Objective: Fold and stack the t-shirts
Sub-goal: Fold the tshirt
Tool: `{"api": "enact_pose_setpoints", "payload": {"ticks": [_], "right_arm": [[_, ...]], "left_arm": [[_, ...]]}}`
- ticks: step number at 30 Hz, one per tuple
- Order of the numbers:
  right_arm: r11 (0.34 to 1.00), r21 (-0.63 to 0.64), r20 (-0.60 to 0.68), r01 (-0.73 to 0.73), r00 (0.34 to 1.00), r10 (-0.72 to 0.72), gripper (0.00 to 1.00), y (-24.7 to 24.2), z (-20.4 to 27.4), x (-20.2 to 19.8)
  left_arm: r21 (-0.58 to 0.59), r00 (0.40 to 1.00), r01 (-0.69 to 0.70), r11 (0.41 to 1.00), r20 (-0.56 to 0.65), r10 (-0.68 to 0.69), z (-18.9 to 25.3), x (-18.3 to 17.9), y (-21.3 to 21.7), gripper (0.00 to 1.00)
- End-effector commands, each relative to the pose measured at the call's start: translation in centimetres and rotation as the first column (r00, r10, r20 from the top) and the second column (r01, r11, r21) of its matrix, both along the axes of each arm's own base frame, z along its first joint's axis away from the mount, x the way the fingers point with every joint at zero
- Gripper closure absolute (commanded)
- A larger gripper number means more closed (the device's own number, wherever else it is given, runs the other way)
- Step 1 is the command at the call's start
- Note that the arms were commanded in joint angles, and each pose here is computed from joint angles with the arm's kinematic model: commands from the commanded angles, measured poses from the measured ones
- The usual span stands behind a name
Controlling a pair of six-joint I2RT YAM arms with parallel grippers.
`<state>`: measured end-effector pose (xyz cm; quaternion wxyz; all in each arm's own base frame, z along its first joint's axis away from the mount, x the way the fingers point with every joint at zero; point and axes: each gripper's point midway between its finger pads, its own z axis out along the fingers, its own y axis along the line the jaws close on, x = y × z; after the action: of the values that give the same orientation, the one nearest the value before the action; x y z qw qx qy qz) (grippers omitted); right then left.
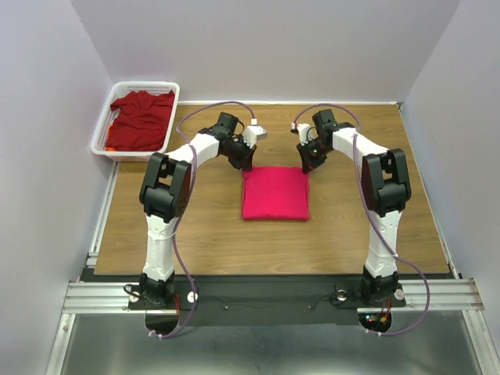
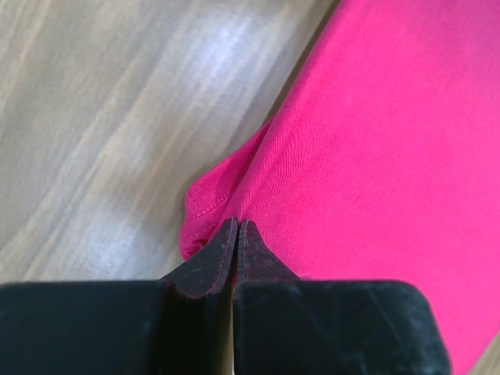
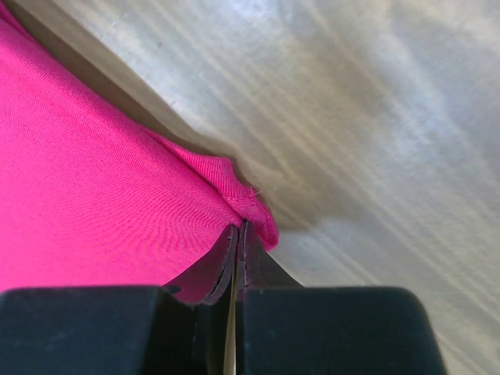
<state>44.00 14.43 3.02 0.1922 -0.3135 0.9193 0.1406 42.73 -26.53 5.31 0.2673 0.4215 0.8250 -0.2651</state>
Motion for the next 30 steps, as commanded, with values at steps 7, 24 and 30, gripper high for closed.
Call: {"api": "enact_pose_setpoints", "payload": {"ticks": [7, 24, 30], "right_arm": [[0.995, -0.065, 0.131, 0.078, 0.989, -0.069, 0.99, -1.2, 0.6, 4.6], [0.748, 0.657, -0.220, 0.095, 0.973, 0.071, 0.60, 9.8, 12.6, -3.1], [0.745, 0.642, -0.348, 0.178, 0.934, 0.076, 0.67, 9.9, 5.9, -2.3]], "left_arm": [[-0.015, 0.991, -0.132, 0.991, 0.009, 0.132, 1.3, 3.1, 1.3, 0.75], [-0.613, 0.945, -0.207, 0.762, -0.326, -0.005, 14.7, -5.3, -4.5, 0.59], [-0.548, 0.894, -0.288, 0.785, -0.449, 0.014, 7.3, -3.8, -5.6, 0.58]]}}
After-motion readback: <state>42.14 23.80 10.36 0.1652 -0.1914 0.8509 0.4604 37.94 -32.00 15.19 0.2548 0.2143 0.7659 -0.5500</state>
